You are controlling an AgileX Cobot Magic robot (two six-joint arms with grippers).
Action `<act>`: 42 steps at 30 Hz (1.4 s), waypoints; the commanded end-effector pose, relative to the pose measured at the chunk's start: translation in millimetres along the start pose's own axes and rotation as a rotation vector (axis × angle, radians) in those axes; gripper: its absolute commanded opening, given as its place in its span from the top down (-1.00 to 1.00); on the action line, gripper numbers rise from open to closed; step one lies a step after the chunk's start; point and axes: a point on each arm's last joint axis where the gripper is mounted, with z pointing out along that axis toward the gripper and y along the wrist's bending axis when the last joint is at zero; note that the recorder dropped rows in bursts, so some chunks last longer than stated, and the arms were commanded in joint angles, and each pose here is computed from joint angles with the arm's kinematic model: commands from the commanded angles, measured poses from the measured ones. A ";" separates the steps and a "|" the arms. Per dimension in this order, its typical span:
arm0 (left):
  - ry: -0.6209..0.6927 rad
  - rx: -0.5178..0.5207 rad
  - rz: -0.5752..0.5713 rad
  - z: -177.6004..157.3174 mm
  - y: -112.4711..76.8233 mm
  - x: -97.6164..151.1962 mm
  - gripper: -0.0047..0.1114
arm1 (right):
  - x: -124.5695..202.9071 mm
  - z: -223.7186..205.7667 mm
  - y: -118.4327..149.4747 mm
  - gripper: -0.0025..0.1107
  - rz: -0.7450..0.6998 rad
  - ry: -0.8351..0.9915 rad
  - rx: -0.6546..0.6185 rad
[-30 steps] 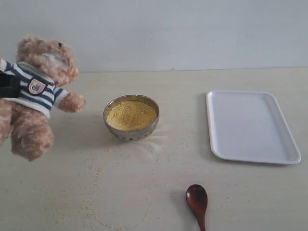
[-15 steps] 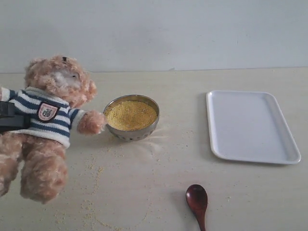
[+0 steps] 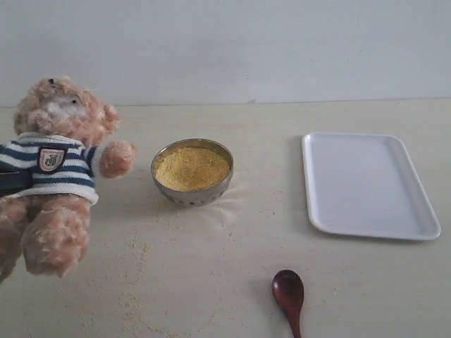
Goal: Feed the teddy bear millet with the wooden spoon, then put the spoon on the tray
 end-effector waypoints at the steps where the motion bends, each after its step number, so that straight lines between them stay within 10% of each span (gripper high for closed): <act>1: 0.018 0.107 0.012 9.5 3.9 3.4 0.83 | -1.0 -0.4 -0.2 0.93 -0.005 -0.010 0.003; 42: 0.030 0.102 -0.042 16.5 12.9 6.4 0.83 | -1.0 -0.4 -0.2 0.93 -0.005 -0.010 0.003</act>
